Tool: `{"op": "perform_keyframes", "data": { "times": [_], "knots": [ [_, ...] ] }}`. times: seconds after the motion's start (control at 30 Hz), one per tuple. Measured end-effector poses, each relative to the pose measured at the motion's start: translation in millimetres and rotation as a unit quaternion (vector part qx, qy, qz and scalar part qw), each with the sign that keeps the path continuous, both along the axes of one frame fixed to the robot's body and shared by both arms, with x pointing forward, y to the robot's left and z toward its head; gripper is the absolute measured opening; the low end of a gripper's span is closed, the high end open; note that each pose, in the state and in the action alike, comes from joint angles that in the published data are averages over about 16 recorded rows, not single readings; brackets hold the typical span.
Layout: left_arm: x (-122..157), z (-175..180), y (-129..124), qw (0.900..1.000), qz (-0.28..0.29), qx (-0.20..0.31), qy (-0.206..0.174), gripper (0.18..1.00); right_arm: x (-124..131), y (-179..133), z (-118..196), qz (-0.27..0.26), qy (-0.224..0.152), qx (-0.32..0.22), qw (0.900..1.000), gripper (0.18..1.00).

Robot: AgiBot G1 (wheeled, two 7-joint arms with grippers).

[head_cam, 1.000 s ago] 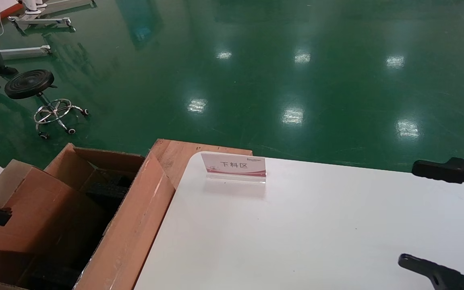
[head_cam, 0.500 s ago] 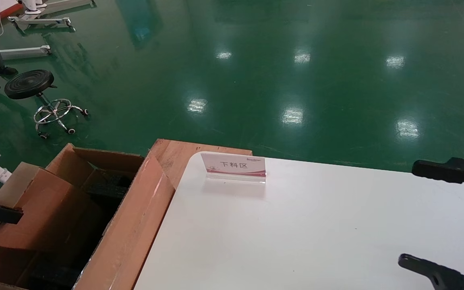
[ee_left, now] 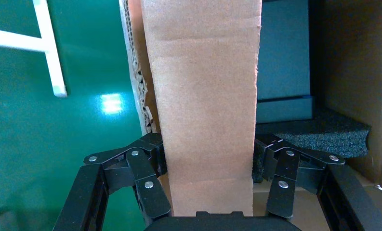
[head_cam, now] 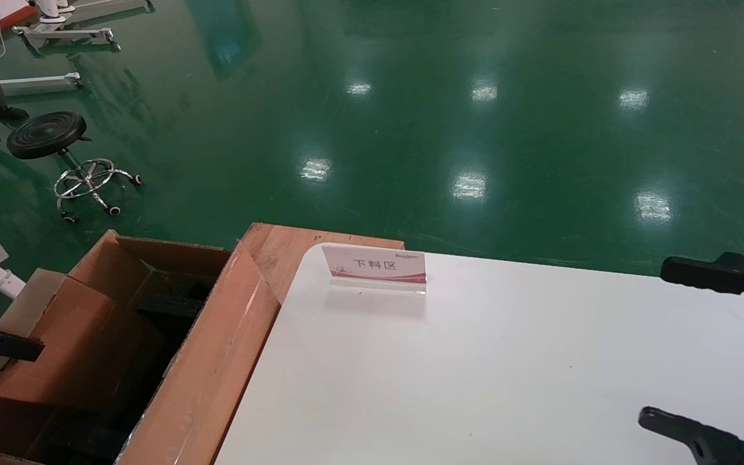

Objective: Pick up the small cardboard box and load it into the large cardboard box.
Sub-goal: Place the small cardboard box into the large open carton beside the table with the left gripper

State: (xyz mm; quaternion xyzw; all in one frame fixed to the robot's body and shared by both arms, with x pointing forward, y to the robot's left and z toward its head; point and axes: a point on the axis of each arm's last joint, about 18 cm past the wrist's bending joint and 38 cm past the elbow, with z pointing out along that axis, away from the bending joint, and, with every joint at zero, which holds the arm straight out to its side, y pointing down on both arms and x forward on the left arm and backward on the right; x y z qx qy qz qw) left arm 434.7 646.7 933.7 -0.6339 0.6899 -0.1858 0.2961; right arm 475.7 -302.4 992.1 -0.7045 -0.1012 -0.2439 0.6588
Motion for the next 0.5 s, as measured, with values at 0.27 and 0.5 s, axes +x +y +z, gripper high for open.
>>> {"op": "perform_keyframes", "data": {
  "times": [0.27, 0.5],
  "knots": [
    [3.0, -4.4, 3.3, 1.0000, 0.003, 0.000, 0.009, 0.248, 0.0, 0.0, 0.0, 0.000, 0.000, 0.000, 1.000, 1.001],
    [3.1, -4.8, 3.5, 0.9999, 0.004, 0.001, 0.011, 0.265, 0.0, -0.1, 0.0, 0.000, 0.000, 0.000, 1.000, 1.001]
  ]
}}
